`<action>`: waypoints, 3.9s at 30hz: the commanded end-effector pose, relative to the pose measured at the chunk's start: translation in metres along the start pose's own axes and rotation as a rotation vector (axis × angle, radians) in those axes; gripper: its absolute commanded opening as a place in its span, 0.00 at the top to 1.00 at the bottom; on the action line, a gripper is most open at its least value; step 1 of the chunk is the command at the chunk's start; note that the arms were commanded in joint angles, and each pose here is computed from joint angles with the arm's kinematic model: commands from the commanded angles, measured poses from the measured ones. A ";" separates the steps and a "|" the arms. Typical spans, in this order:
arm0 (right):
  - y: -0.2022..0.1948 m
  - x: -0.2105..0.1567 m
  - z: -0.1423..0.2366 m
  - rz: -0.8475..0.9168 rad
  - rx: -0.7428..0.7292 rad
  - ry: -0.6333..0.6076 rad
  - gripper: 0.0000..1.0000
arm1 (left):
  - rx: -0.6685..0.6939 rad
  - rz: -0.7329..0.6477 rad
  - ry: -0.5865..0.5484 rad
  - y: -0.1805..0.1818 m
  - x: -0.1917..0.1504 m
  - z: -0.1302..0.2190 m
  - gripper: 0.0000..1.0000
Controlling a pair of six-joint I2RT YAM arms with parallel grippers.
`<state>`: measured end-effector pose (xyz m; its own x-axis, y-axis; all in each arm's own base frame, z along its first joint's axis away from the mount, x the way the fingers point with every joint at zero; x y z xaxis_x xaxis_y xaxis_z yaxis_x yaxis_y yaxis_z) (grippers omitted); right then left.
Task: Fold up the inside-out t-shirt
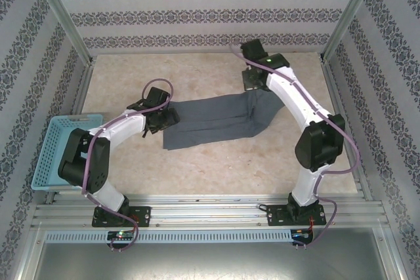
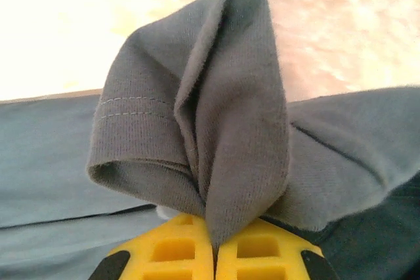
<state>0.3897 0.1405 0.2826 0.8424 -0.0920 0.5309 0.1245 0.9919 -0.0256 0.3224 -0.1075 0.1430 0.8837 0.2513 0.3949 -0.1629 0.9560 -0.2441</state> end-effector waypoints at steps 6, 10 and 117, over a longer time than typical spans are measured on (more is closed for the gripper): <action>0.090 -0.037 -0.012 0.032 0.154 0.169 1.00 | -0.063 -0.010 0.029 0.004 -0.016 -0.030 0.45; 0.127 -0.050 -0.007 0.041 0.242 0.189 1.00 | -0.100 0.016 0.047 0.007 -0.028 -0.040 0.52; 0.011 -0.140 -0.044 -0.378 0.318 0.128 0.46 | 0.028 -0.573 0.010 -0.139 0.035 -0.037 0.31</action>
<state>0.2942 0.1592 0.1721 0.8221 -0.4543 0.3431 0.3067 0.8612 0.4053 0.3925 -0.2370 0.1658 0.8232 -0.2687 0.5002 0.3209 0.9469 -0.0194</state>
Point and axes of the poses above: each hand's point on the last joint's axis, 136 mm out from that joint toward the fingers, its own z axis back along the fingers, its own y axis along the line the jaws close on, x = y × z, the point moved 9 cm from there along z, back along the fingers, and after that the axes turned 12 degrees about -z, right-handed, at the moved point
